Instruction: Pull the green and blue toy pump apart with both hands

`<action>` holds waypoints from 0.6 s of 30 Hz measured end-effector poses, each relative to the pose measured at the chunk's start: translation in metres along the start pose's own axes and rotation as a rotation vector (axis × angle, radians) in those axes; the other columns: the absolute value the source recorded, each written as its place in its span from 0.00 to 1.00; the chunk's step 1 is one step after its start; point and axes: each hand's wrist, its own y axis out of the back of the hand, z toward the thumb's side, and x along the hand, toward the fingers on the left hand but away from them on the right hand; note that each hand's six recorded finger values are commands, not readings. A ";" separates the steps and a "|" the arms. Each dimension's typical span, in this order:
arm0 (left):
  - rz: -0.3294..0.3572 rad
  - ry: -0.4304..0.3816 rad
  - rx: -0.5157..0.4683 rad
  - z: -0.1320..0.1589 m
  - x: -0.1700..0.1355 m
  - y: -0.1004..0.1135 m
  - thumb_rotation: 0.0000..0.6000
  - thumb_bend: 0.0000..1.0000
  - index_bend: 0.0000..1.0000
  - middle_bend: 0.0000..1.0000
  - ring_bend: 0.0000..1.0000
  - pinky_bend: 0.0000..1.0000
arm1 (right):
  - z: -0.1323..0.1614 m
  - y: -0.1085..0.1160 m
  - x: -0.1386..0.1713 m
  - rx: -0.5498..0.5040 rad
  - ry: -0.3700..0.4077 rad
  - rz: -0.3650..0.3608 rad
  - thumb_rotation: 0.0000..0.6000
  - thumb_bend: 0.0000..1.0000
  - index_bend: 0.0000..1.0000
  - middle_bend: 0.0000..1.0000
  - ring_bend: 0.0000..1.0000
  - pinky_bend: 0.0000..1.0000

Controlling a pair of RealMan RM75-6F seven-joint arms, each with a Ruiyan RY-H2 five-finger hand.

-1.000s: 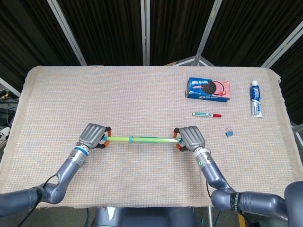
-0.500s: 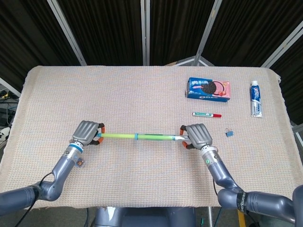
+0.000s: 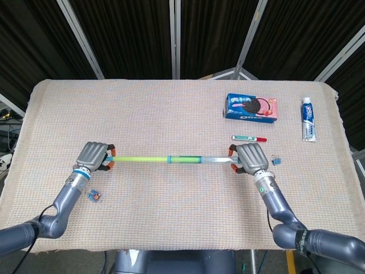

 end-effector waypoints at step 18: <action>-0.009 0.050 0.005 -0.022 0.004 -0.003 1.00 0.44 0.77 0.92 0.84 1.00 | -0.032 0.008 0.003 0.031 -0.032 -0.011 1.00 0.53 0.72 1.00 1.00 1.00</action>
